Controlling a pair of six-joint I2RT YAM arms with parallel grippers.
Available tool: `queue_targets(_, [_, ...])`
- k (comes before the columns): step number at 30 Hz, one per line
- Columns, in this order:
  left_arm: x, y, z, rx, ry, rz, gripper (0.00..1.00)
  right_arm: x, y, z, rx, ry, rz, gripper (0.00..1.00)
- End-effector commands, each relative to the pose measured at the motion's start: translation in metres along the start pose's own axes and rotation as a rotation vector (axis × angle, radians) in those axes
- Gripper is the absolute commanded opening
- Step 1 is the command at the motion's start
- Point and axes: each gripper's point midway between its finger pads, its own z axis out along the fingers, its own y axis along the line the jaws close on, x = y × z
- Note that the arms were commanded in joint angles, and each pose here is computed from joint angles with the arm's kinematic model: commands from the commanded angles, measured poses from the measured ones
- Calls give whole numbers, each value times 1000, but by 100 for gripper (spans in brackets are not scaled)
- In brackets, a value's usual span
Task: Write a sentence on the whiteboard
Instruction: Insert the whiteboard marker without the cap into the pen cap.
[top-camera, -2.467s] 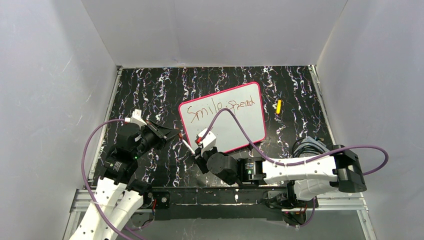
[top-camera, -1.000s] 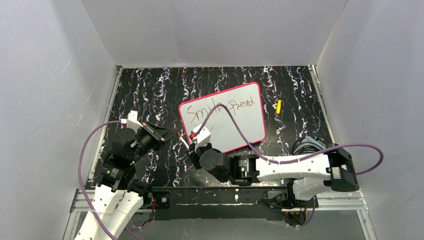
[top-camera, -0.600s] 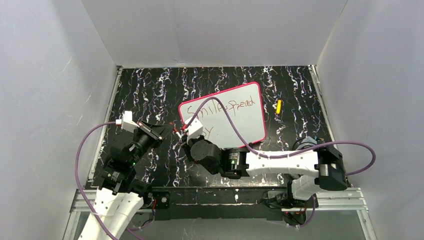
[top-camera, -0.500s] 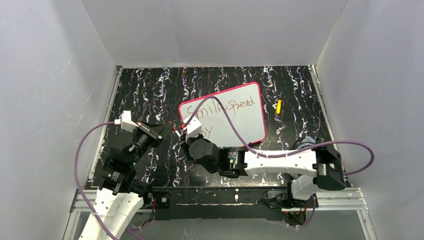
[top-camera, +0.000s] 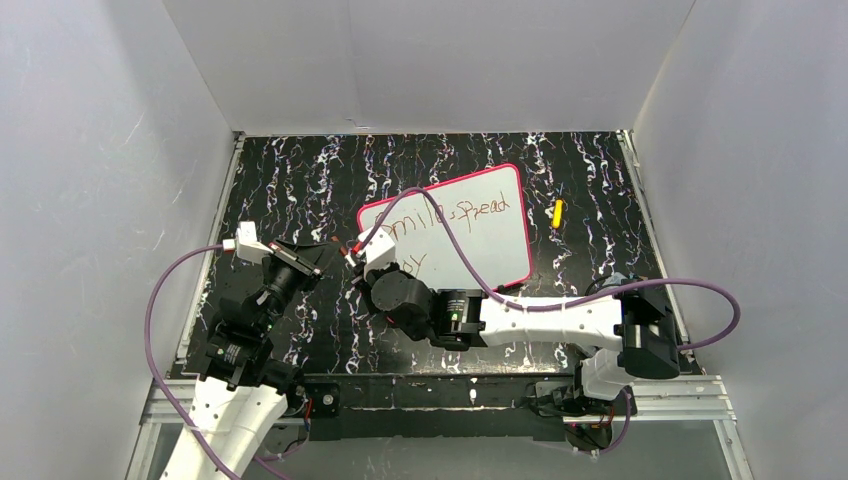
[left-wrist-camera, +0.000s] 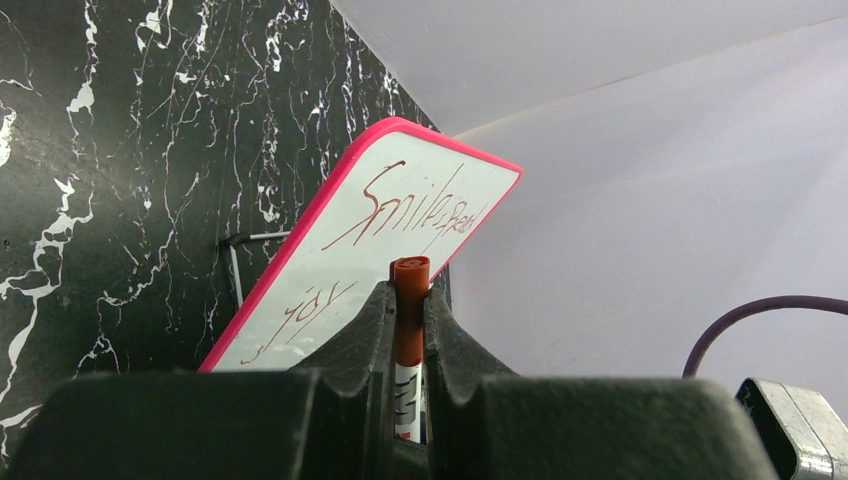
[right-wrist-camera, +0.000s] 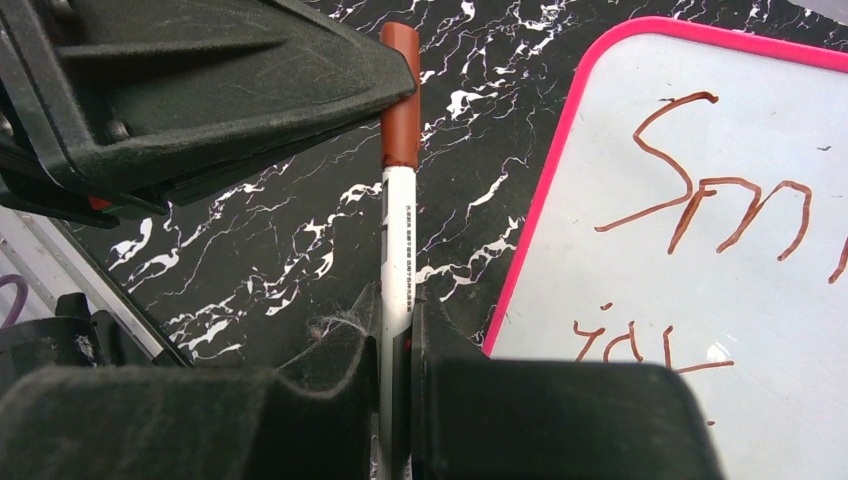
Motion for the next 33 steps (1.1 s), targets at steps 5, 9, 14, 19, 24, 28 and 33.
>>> queue_targets(5, [45, -7, -18, 74, 232, 0, 0, -77, -22, 17, 92, -218, 141, 1])
queue_targets(9, [46, -6, -19, 76, 238, 0, 0, -80, -26, 19, 104, -229, 144, 1])
queue_targets(14, [46, -9, -19, 83, 244, 1, 0, -81, -29, 22, 114, -232, 144, 1])
queue_targets(19, [47, -11, -20, 89, 249, 2, 0, -79, -31, 22, 123, -230, 142, 1])
queue_targets(24, [47, -13, -21, 100, 252, 5, 0, -78, -34, 25, 132, -229, 146, 1])
queue_targets(28, [49, -13, -22, 100, 265, 3, 0, -79, -38, 28, 140, -230, 154, 1])
queue_targets(33, [51, -11, -20, 96, 276, 5, 0, -86, -42, 31, 139, -244, 160, 1])
